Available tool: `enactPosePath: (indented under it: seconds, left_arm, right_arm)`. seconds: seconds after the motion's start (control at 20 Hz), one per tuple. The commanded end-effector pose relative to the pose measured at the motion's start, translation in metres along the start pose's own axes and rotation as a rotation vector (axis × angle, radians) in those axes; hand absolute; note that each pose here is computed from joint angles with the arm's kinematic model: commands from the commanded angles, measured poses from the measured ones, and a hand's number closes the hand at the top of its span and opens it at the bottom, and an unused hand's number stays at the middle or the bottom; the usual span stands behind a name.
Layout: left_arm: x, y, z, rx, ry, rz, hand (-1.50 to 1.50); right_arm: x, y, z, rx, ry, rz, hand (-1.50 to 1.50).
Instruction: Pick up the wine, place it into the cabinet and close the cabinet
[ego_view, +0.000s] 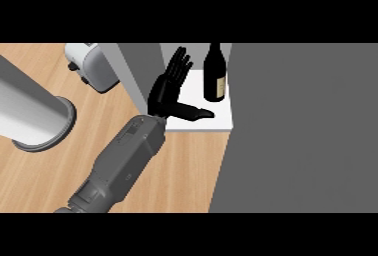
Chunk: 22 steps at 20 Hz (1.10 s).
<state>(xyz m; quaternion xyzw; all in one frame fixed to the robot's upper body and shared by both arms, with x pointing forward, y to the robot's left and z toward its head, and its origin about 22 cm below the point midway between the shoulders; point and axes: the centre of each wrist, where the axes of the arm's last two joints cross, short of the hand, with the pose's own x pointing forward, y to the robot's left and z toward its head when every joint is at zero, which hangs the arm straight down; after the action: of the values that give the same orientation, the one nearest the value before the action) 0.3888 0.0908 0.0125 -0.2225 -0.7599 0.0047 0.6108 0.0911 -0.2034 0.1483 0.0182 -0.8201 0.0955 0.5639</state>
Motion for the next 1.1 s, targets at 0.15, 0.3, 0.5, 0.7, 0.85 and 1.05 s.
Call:
enactPosePath:
  seconds: [0.15,0.3,0.5,0.7,0.85,1.05]
  left_arm:
    - [-0.012,-0.005,0.047,-0.012,0.04,0.032,-1.5]
    - [-0.006,-0.004,0.066,-0.003,0.034,0.046,-1.5]
    - [0.0,0.006,0.098,0.003,0.014,0.072,-1.5]
    - [0.006,0.007,0.129,0.022,0.024,0.121,-1.5]
    - [0.009,0.008,0.151,0.043,0.011,0.127,-1.5]
    - [0.028,0.049,0.159,0.06,-0.01,0.122,-1.5]
  right_arm:
    - [0.056,-0.003,0.014,-0.002,-0.006,-0.132,-1.5]
    - [0.049,-0.003,0.013,-0.016,-0.023,-0.133,-1.5]
    - [0.062,-0.008,0.014,0.011,-0.03,-0.09,-1.5]
    - [0.053,-0.004,0.018,0.009,-0.011,-0.075,-1.5]
    - [0.056,-0.006,0.015,0.078,0.0,-0.058,-1.5]
    - [0.055,-0.008,0.017,0.153,0.004,-0.065,-1.5]
